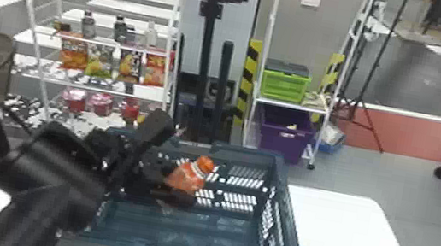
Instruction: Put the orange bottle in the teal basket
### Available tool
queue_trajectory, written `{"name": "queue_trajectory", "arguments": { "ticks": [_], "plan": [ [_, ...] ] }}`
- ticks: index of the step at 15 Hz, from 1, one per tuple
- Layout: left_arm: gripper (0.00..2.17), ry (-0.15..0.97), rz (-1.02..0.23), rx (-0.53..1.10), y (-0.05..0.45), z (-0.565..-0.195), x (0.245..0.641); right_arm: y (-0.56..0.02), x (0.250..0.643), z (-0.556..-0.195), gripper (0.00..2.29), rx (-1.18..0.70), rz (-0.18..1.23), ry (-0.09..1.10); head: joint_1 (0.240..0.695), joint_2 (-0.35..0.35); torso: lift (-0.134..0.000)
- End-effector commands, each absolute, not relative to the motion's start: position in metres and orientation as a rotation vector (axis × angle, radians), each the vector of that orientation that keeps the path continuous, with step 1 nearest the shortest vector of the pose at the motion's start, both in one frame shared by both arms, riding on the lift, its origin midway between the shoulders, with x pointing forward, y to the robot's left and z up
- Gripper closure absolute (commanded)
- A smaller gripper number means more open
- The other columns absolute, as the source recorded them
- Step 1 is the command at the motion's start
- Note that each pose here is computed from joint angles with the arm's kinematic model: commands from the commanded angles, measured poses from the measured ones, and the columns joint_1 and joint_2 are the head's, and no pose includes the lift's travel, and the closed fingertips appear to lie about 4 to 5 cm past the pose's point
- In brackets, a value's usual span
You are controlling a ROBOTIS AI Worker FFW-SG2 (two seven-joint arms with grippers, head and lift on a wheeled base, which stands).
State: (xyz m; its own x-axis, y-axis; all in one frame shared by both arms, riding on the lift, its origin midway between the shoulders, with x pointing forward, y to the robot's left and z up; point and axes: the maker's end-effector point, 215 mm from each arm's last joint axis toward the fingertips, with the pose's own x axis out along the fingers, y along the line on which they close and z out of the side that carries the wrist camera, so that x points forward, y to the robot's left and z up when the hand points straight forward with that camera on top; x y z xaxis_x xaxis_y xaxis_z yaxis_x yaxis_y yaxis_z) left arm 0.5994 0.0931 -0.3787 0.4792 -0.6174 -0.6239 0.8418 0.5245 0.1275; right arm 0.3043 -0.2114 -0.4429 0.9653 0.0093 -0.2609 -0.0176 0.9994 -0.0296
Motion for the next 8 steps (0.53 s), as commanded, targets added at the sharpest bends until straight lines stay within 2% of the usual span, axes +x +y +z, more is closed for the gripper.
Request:
{"name": "queue_trajectory", "arguments": {
  "ticks": [1, 8],
  "plan": [
    [0.67, 0.635, -0.959, 0.506, 0.084, -0.406, 0.608, -0.211, 0.304, -0.445, 0.13, -0.029, 0.010, 0.267, 0.499, 0.000, 0.000],
    [0.67, 0.823, -1.010, 0.742, 0.079, -0.477, 0.604, -0.213, 0.302, -0.448, 0.13, -0.027, 0.003, 0.270, 0.499, 0.000, 0.000]
  ]
}}
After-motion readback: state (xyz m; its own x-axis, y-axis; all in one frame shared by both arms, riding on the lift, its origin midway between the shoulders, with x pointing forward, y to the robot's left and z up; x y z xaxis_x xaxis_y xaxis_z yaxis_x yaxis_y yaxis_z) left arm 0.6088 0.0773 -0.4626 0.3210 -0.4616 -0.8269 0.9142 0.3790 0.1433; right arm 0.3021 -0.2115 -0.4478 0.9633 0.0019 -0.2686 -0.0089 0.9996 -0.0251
